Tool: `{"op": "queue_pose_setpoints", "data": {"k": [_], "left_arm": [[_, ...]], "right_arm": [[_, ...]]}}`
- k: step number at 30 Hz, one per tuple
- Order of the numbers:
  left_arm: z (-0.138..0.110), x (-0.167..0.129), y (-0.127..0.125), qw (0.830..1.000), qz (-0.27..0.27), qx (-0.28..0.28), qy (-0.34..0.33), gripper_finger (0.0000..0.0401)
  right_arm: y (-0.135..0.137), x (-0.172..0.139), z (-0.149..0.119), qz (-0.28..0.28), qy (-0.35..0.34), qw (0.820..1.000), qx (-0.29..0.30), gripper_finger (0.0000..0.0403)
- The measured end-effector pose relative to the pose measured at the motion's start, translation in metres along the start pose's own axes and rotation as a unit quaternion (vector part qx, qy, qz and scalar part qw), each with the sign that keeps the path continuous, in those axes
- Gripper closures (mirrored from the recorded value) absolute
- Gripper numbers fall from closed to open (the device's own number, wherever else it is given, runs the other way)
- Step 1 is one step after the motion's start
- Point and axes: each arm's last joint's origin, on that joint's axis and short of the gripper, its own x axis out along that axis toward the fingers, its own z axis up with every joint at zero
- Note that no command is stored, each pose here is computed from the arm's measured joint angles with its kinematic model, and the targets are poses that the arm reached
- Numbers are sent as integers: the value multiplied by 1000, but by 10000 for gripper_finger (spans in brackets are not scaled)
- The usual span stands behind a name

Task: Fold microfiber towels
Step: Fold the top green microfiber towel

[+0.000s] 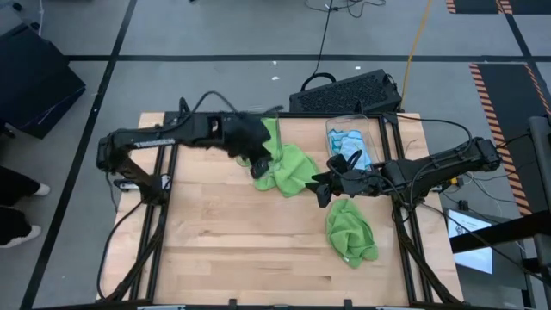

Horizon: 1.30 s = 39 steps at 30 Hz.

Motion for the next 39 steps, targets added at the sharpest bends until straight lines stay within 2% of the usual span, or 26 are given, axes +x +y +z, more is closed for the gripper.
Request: {"op": "queue_pose_setpoints", "data": {"k": [8, 12, 17, 21, 24, 27, 29, 34, 39], "left_arm": [[-29, -8, -81, 999, -36, 27, -18, 347], [-52, -8, -108, 998, -29, 47, -14, 373], [-91, -8, -123, 999, -24, 23, 10, 397], [-129, -8, -134, 999, -43, -23, -11, 385], [-152, -10, -142, 995, -70, -60, -39, 381], [-175, -13, -143, 993, -75, -87, -25, 386], [-183, -14, -146, 991, -82, -102, -10, 394], [-196, -23, -155, 991, -98, -90, 1, 393], [-201, -24, -152, 993, -78, -84, 14, 383]], "right_arm": [[3, -1, -2, 14, 9, 998, 53, 200], [9, -4, -5, 34, 13, 996, 76, 200], [18, -8, -12, 63, 19, 989, 130, 200], [28, -5, -17, 91, 16, 987, 128, 200], [31, 3, -22, 92, 19, 987, 128, 200], [35, 11, -26, 89, 28, 987, 128, 200], [40, 18, -25, 92, 40, 988, 120, 200], [52, 33, -18, 92, 42, 991, 84, 200], [52, 50, -21, 71, 58, 995, 37, 200]]}}
